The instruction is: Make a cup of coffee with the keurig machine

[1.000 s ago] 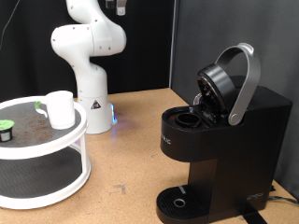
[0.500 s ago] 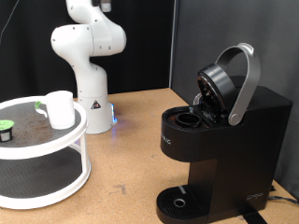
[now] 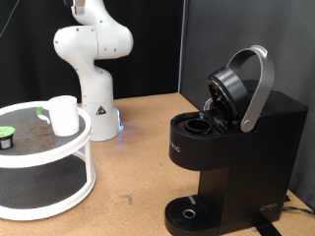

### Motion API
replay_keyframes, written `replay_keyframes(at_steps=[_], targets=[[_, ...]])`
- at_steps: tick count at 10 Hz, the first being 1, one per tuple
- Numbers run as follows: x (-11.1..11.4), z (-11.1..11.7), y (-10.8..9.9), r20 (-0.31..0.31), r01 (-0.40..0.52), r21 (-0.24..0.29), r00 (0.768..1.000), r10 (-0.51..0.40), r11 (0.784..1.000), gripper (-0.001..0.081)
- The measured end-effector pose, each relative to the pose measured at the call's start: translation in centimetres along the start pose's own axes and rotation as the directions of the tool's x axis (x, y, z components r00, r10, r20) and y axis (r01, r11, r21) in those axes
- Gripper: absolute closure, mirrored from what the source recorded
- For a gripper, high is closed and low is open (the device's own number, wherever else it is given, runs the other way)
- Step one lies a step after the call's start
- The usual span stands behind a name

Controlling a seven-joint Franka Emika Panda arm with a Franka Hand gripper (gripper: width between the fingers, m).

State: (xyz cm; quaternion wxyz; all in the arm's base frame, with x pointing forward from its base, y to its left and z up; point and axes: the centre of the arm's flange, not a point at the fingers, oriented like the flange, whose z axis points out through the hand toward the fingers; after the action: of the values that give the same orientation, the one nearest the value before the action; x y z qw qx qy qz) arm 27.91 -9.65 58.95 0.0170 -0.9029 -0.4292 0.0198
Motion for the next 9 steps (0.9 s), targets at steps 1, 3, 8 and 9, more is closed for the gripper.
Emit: replay_keyframes(at_steps=[1, 3, 8, 9], targets=[[-0.2, 0.0, 0.2, -0.009, -0.001, -0.002, 1.0, 0.001, 1.0, -0.0001], [-2.3, 0.0, 1.2, -0.06, -0.006, -0.002, 0.998, 0.006, 1.0, -0.0001], [-10.1, 1.1, 4.5, -0.115, -0.051, -0.023, 0.992, 0.048, 0.998, -0.0001], [-11.4, 1.5, 5.0, -0.113, -0.049, -0.025, 0.993, 0.046, 0.998, -0.0001]])
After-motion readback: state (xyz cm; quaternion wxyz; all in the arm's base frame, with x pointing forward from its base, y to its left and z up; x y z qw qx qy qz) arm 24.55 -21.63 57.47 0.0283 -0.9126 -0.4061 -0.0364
